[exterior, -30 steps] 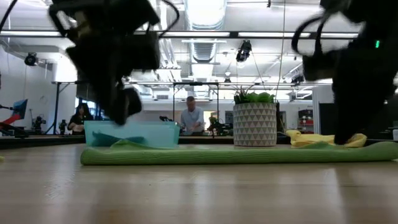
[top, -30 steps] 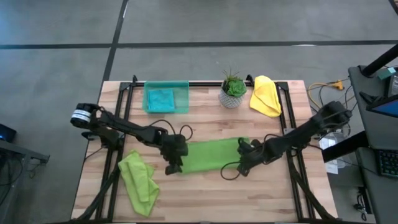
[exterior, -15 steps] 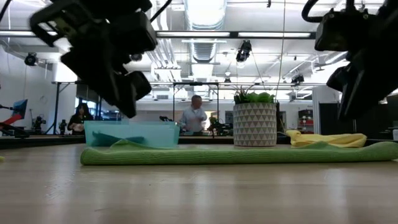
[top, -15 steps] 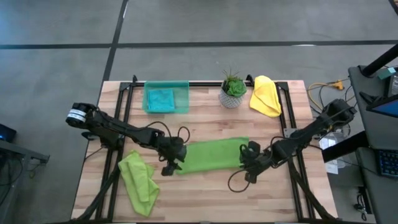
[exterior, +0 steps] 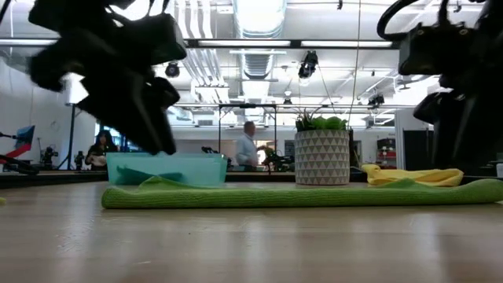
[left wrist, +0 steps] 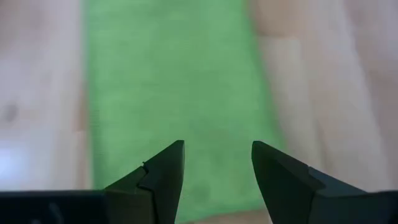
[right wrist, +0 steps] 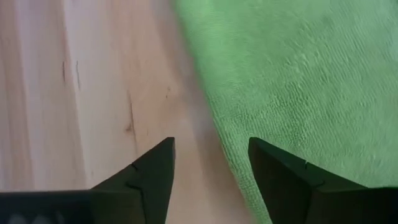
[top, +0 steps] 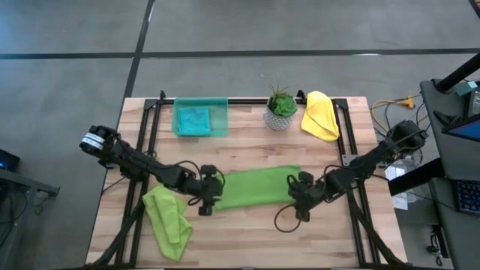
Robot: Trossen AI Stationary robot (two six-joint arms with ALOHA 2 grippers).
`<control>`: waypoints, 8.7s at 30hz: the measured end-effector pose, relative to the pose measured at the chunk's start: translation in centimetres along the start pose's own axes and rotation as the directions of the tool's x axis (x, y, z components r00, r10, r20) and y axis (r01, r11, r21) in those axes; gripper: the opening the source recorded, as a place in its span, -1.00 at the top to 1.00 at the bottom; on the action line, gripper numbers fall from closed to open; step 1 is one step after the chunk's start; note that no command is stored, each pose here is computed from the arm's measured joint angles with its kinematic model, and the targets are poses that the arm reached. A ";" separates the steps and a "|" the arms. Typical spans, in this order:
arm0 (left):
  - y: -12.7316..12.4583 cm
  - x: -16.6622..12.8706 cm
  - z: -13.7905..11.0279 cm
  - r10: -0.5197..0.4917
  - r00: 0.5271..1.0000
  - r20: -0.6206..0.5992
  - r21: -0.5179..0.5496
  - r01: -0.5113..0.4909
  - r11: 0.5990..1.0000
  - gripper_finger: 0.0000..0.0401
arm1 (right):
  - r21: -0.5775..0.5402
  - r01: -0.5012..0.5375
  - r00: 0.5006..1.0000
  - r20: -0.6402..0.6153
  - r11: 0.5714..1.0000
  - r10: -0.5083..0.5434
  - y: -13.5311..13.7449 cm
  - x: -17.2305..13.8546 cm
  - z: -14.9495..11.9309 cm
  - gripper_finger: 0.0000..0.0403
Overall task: Fold microfiber towels
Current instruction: Fold the green microfiber cloth
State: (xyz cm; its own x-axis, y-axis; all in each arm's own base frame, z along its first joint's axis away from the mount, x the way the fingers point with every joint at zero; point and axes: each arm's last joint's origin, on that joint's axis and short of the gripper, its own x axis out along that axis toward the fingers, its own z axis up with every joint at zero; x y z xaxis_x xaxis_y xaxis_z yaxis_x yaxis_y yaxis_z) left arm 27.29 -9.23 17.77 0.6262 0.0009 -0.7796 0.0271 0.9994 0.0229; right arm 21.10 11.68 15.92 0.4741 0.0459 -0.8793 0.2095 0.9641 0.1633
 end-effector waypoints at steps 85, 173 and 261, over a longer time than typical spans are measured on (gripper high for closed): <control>-0.9 3.0 7.4 -0.259 0.923 0.283 -0.283 0.338 0.898 1.00 | 0.073 0.034 0.937 0.346 0.997 -0.057 5.5 -5.6 0.0 0.39; -6.8 -3.9 3.9 -0.241 0.963 0.121 0.187 0.217 0.958 1.00 | 0.468 -0.225 0.946 0.317 0.855 0.076 0.4 7.2 10.0 0.94; 5.3 -0.7 7.7 -0.098 0.787 0.609 -0.724 0.601 0.339 1.00 | 0.165 0.117 0.807 0.559 0.979 -0.191 12.8 0.7 8.7 -0.27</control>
State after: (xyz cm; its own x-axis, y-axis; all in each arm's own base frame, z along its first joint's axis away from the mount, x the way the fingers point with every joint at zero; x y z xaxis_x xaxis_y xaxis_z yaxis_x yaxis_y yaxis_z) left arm 32.98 -4.23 23.29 0.9647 -0.1186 -0.2352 -0.1780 0.3649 -0.9139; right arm 31.50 21.79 21.30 0.8206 -0.2931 -0.4906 0.4018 0.9064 0.1304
